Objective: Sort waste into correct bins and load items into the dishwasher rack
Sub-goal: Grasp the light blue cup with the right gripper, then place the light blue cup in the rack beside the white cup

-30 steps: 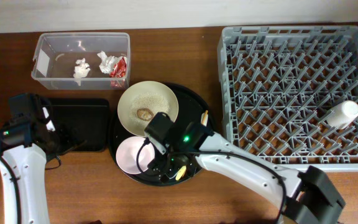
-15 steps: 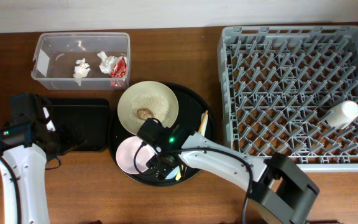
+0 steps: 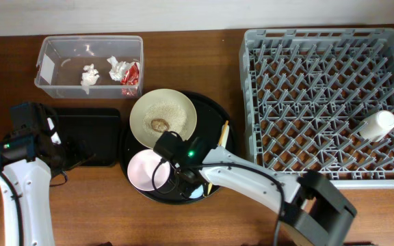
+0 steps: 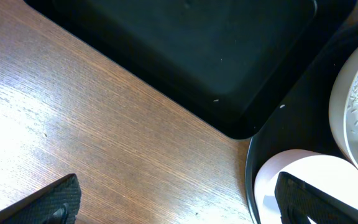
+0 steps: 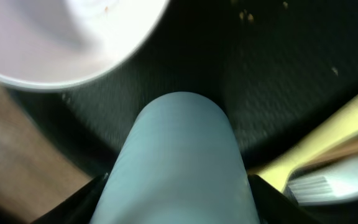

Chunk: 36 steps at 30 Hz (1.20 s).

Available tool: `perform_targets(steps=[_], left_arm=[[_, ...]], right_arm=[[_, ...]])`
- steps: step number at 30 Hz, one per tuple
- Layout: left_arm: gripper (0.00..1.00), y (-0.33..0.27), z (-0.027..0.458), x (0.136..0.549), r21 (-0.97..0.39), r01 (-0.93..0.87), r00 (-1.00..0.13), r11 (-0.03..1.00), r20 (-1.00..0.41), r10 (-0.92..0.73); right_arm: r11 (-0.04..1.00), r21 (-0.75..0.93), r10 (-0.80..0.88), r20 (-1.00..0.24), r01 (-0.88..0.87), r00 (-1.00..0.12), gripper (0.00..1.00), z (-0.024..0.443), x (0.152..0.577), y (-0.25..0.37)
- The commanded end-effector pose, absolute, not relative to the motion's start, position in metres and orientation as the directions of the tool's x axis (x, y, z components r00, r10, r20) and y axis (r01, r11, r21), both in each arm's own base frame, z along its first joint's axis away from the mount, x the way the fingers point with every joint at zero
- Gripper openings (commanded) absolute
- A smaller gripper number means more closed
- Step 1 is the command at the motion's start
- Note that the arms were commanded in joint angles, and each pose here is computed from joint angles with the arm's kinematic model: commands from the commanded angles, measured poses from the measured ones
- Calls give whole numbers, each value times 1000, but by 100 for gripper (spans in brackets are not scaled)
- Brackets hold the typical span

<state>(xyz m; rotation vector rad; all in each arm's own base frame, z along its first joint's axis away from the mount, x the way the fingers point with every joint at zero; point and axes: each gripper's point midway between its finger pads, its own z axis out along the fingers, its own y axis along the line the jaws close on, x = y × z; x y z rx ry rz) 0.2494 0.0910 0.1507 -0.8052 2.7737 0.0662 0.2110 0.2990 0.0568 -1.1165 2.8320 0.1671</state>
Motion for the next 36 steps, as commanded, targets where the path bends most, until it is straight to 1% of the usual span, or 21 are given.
perform_targets(steps=[1,5,8,9,11,12,13,14,16,17,18,21,24,27,29,34,36], left_arm=[[99,90,154,249,-44,-543,-804,839,-262,-534],[99,90,154,249,-44,-543,-804,839,-262,-534],[99,90,154,249,-44,-543,-804,839,-262,-534],[99,90,154,249,-43,-543,-804,839,-261,-534],[99,90,154,249,-44,-543,-804,839,-262,-534],[99,90,154,249,-43,-543,-804,839,-262,-534],[99,90,154,249,-43,-542,-804,839,-262,-534],[99,90,154,249,-43,-542,-804,839,-262,-534],[99,90,154,249,-43,-542,-804,839,-262,-534],[99,89,154,249,-43,-543,-804,839,-261,-534],[99,89,154,249,-43,-543,-805,839,-261,-534],[99,89,153,247,-42,-543,-806,839,-256,-534],[99,88,153,245,-40,-543,-808,839,-247,-535],[99,87,152,243,-37,-543,-811,839,-237,-536],[100,87,152,241,-34,-544,-813,838,-228,-536],[99,87,152,240,-34,-544,-813,838,-227,-537],[99,87,151,240,-34,-544,-813,838,-226,-537]], right_arm=[[733,90,-643,-232,-674,-730,62,109,222,308],[783,93,-573,-278,-615,-771,62,156,249,287],[863,91,-443,-335,-496,-832,62,198,299,239],[900,88,-371,-359,-427,-856,62,215,323,209],[947,88,-250,-397,-308,-883,61,236,353,163],[978,92,-129,-434,-186,-892,57,251,376,117],[990,94,-48,-455,-102,-889,56,258,388,84],[995,96,42,-475,-4,-879,56,262,399,46],[985,90,172,-502,147,-848,56,265,408,-24],[959,93,274,-530,267,-803,55,267,411,-76],[943,94,316,-546,319,-776,55,269,411,-101],[868,97,447,-582,487,-680,54,262,407,-188],[832,110,493,-597,544,-633,54,245,416,-230],[828,108,502,-582,550,-640,54,218,432,-243],[823,99,514,-550,559,-658,54,189,442,-251],[817,87,534,-487,570,-691,55,143,450,-258],[815,80,539,-467,574,-701,55,131,450,-259]])
